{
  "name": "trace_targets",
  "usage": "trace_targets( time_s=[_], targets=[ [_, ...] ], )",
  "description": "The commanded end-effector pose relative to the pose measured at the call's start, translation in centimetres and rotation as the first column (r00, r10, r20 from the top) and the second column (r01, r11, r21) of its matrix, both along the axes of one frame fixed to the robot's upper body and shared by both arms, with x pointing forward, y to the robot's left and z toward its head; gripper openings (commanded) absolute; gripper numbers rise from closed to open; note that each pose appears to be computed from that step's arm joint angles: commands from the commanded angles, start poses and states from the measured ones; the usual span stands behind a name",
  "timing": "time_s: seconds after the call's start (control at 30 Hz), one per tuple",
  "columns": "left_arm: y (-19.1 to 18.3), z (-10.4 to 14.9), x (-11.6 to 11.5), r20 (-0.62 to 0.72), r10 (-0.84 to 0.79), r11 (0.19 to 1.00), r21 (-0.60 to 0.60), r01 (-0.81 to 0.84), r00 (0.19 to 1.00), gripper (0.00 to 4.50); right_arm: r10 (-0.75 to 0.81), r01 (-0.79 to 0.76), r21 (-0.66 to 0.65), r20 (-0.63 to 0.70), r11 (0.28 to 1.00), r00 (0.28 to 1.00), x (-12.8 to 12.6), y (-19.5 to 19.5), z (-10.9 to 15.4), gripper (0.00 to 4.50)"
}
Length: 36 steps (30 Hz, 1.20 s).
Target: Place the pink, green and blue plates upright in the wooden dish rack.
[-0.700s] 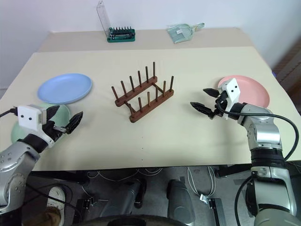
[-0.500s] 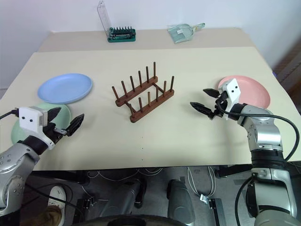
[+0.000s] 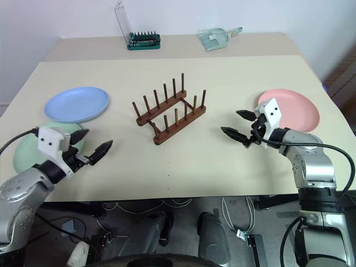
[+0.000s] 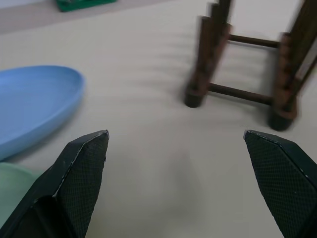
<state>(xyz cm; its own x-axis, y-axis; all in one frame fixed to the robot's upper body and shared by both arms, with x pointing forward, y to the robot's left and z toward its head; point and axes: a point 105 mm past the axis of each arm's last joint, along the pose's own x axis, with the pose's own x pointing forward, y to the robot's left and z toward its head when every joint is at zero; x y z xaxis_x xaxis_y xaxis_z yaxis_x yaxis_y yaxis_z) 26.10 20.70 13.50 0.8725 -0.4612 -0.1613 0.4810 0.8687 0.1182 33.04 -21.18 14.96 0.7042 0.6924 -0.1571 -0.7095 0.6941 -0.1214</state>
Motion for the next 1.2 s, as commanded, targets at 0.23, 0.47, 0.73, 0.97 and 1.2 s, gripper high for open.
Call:
trace_targets(
  time_s=[0.23,0.47,0.73,0.97,1.2],
  targets=[
    [-4.0,-2.8,1.1,-0.098,-0.214,0.967,0.118,0.225,0.972,4.5,0.04,-0.043,0.07,0.037,0.997,0.998,-1.9,2.9,0.6,4.45],
    [-8.1,-5.2,3.6,-0.129,-0.311,0.943,0.081,0.322,0.942,4.5,0.05,-0.053,0.117,0.027,0.992,0.998,-3.7,4.9,0.1,4.45],
    [-11.2,-6.8,6.1,-0.107,-0.278,0.958,0.043,0.284,0.955,4.5,0.054,-0.057,0.137,0.019,0.989,0.998,-4.2,6.4,-0.5,4.45],
    [-12.7,-7.3,6.1,-0.107,-0.315,0.949,-0.011,0.316,0.943,2.21,0.08,-0.082,0.141,0.02,0.987,0.997,-4.0,7.4,-0.8,4.5],
    [-12.1,-7.4,6.2,-0.09,-0.321,0.946,0.013,0.324,0.943,0.78,0.076,-0.077,0.12,0.01,0.99,0.997,-4.2,6.7,-1.3,4.5]
  ],
)
